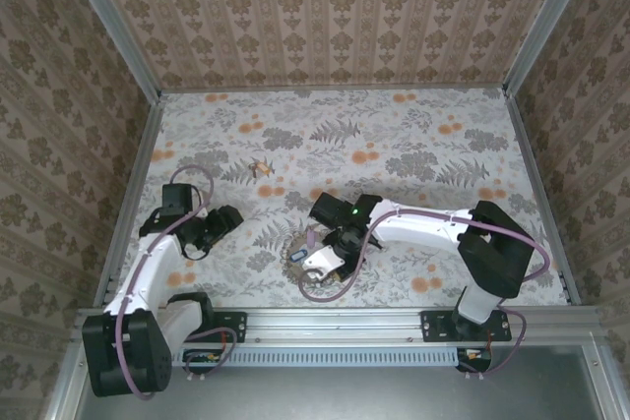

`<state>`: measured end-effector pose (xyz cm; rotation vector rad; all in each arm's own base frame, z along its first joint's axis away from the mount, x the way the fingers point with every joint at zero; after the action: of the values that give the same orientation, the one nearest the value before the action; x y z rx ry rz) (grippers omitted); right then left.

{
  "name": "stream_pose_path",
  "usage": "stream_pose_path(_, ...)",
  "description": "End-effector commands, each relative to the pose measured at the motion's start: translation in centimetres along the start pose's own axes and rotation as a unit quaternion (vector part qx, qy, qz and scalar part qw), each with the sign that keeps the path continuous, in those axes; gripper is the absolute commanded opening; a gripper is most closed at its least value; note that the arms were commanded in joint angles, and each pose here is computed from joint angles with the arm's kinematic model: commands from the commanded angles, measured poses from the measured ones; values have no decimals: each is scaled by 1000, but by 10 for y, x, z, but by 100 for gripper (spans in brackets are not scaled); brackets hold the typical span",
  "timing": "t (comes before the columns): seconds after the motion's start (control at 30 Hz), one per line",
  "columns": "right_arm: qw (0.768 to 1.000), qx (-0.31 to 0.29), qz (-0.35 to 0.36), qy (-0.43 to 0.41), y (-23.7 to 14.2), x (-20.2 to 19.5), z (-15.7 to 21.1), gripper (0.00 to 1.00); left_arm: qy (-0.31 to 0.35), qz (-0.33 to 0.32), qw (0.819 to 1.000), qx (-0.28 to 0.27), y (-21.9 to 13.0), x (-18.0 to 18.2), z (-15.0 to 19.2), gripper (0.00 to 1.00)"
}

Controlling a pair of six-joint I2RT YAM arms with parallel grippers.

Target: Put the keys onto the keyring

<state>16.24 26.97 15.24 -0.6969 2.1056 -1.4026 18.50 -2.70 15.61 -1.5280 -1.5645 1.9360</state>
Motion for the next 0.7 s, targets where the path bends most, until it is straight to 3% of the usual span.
stream_pose_path(0.0, 984, -68, 56, 155, -22, -19, -20, 36, 10, 16, 1000, 8, 1, -1, 0, 71)
stream_pose_path(0.1, 903, -118, 86, 404, -46, -21, -31, 31, 22, 32, 999, 10, -2, -4, 3, 70)
stream_pose_path(0.17, 831, -101, 67, 543, -58, -14, -30, 28, 32, 42, 999, 7, -4, -7, 4, 70)
stream_pose_path(0.27, 731, -63, 21, 679, -54, -2, -28, 30, 45, 49, 998, 3, -3, -13, 4, 70)
stream_pose_path(0.33, 681, -44, -8, 731, -43, 5, -26, 31, 51, 52, 997, 7, -3, -16, 2, 70)
stream_pose_path(0.4, 655, -31, -33, 754, -30, 9, -27, 31, 54, 52, 997, 17, -1, -19, 1, 70)
stream_pose_path(0.67, 611, 46, -40, 789, 3, -7, -30, 28, 71, 51, 996, 25, -5, -27, -5, 70)
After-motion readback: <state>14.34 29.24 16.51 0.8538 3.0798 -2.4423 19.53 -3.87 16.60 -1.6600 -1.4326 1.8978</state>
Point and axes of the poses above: each hand's point on the last joint's axis, 136 mm out from that joint toward the fingers, its own y axis out along the fingers, its own x axis along the line the jaws close on, z = x × y, the point moved 10 cm from there along -y, back along the fingers, and after that the axes turned 9 degrees about -y, right-handed, at the moved point
